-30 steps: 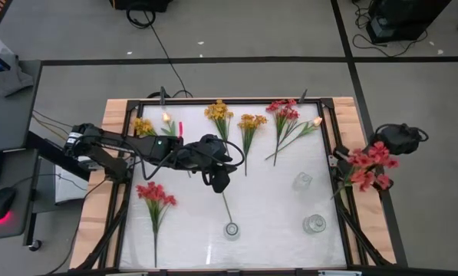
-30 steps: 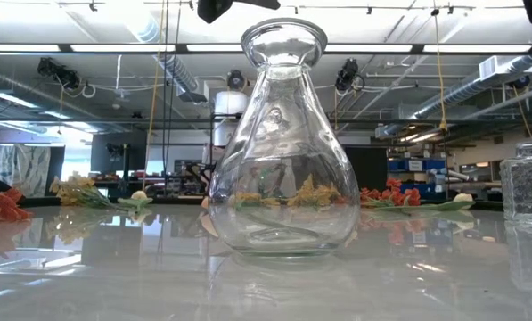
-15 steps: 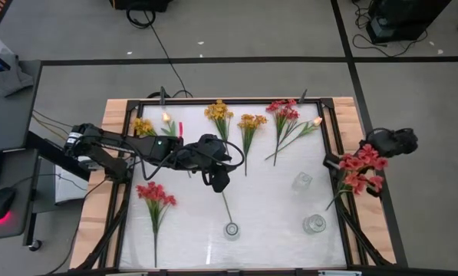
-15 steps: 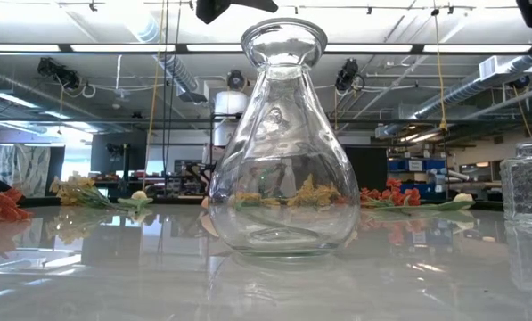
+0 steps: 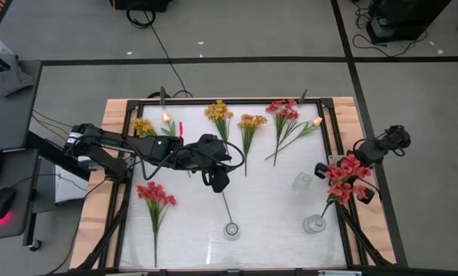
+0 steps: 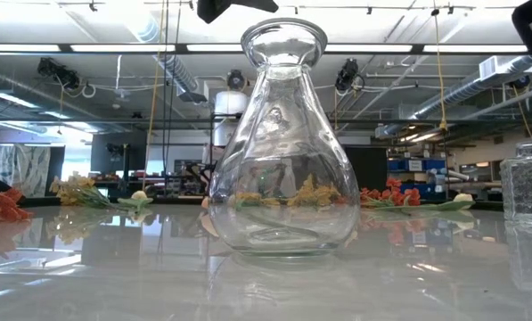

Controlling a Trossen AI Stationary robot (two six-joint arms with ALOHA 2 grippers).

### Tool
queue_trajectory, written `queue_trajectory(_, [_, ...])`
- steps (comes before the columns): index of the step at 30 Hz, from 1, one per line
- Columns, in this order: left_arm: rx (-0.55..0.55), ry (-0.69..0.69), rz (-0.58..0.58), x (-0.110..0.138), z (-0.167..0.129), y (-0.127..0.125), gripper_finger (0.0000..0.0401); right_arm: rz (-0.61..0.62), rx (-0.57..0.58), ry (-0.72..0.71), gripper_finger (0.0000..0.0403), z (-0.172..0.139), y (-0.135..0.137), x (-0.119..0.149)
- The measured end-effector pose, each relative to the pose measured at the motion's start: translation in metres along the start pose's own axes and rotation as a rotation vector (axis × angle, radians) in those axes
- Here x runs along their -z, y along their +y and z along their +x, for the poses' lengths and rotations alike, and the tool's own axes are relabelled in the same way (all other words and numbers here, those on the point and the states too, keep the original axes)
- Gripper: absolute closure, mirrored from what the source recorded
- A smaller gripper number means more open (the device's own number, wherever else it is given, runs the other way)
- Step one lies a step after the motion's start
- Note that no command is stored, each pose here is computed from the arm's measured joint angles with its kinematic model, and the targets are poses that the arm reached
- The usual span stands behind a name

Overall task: Sort flowers into vase by color
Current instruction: Put the bottom right pink flowers into the bottom right transparent vase

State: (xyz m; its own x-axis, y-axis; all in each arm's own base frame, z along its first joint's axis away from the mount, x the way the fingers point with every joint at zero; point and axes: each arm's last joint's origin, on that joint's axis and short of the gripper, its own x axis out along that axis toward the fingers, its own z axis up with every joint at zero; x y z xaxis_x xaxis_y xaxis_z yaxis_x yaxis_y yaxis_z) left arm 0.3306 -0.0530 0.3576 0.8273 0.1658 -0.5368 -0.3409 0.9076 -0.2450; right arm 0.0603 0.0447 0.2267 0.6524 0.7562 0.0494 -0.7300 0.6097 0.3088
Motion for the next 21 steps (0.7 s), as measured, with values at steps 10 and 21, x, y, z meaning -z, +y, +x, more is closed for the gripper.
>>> queue_trajectory(10, [0.001,0.0,0.005,0.0,0.0,0.0,0.0213,-0.005,0.02,-0.012,0.039,0.006,0.002,0.011])
queue_trajectory(21, [0.001,0.0,0.006,0.0,0.0,0.0,0.0213,-0.003,0.024,0.017,0.039,0.007,0.007,0.015])
